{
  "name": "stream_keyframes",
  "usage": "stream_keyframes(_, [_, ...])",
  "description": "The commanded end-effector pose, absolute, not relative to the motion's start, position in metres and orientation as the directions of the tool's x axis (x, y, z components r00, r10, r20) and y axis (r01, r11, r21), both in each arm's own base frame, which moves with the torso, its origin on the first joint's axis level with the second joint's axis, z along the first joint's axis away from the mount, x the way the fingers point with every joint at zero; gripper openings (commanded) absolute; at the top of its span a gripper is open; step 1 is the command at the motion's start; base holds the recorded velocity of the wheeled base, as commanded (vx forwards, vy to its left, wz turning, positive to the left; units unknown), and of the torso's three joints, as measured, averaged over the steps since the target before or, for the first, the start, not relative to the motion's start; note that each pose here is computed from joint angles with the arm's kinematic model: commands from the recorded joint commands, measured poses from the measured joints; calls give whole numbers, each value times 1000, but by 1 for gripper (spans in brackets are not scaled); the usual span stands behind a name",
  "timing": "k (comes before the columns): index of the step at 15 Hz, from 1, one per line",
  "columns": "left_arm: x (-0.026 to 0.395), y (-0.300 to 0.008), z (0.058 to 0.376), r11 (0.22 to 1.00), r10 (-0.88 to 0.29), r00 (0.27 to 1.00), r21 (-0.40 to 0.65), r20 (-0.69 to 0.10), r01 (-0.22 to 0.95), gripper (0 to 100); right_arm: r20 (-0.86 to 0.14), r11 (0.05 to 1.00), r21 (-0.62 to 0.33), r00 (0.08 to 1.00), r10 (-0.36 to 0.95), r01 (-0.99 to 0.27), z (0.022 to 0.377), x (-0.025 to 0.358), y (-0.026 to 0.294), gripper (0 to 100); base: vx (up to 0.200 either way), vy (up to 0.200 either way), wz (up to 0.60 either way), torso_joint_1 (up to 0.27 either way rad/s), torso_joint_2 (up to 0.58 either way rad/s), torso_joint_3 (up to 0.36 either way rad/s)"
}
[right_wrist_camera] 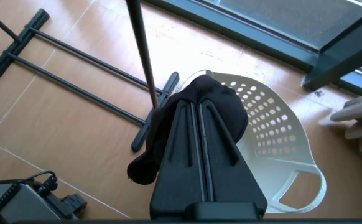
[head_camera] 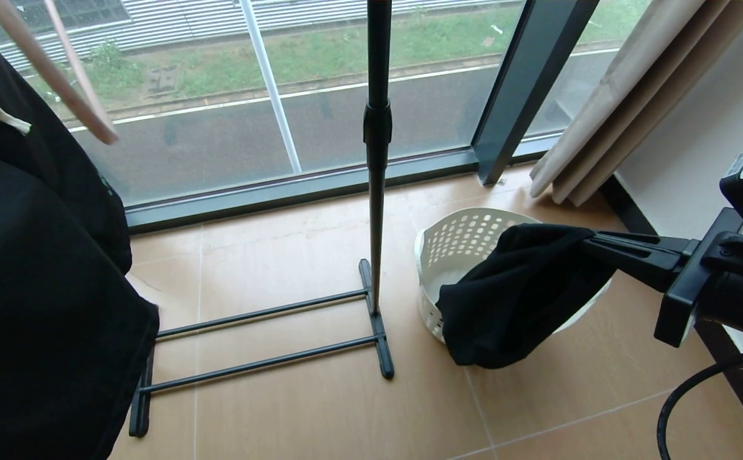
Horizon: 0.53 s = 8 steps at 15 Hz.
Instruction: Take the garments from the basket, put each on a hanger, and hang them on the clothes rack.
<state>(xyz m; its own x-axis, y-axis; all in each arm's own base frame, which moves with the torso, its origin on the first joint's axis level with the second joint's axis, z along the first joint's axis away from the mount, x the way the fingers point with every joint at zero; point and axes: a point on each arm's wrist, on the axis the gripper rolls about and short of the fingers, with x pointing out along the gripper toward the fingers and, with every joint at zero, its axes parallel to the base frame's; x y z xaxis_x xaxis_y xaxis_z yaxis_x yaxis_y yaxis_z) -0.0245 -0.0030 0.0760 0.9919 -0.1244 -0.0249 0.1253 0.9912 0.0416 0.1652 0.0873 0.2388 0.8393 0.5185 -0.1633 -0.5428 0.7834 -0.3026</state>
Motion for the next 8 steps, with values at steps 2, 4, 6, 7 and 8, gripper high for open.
stream_keyframes(2, [-24, -3, 76, 991, -124, 992, 43, -24, 125, 100, -170, 780, -302, 836, 522, -548, 237, 166, 88, 0, 0, 0, 0, 100, -281, 22])
stream_keyframes(4, [-24, -3, 76, 991, -124, 992, 41, -24, 125, 100, -170, 780, -302, 836, 522, -548, 237, 166, 88, 0, 0, 0, 0, 151, -442, -63])
stream_keyframes(6, [-24, -3, 76, 991, -124, 992, 41, -24, 125, 100, -172, 780, -302, 836, 522, -549, 237, 166, 88, 0, 0, 0, 0, 183, -481, -100])
stream_keyframes(7, [-24, -3, 76, 991, -124, 992, 41, -24, 125, 100, -173, 779, -303, 835, 522, -549, 236, 166, 88, 0, 0, 0, 0, 193, -500, -124])
stream_keyframes(8, [-24, -3, 76, 991, -124, 992, 41, -24, 125, 100, -173, 779, -303, 835, 522, -549, 236, 166, 88, 0, 0, 0, 0, 203, -520, -105])
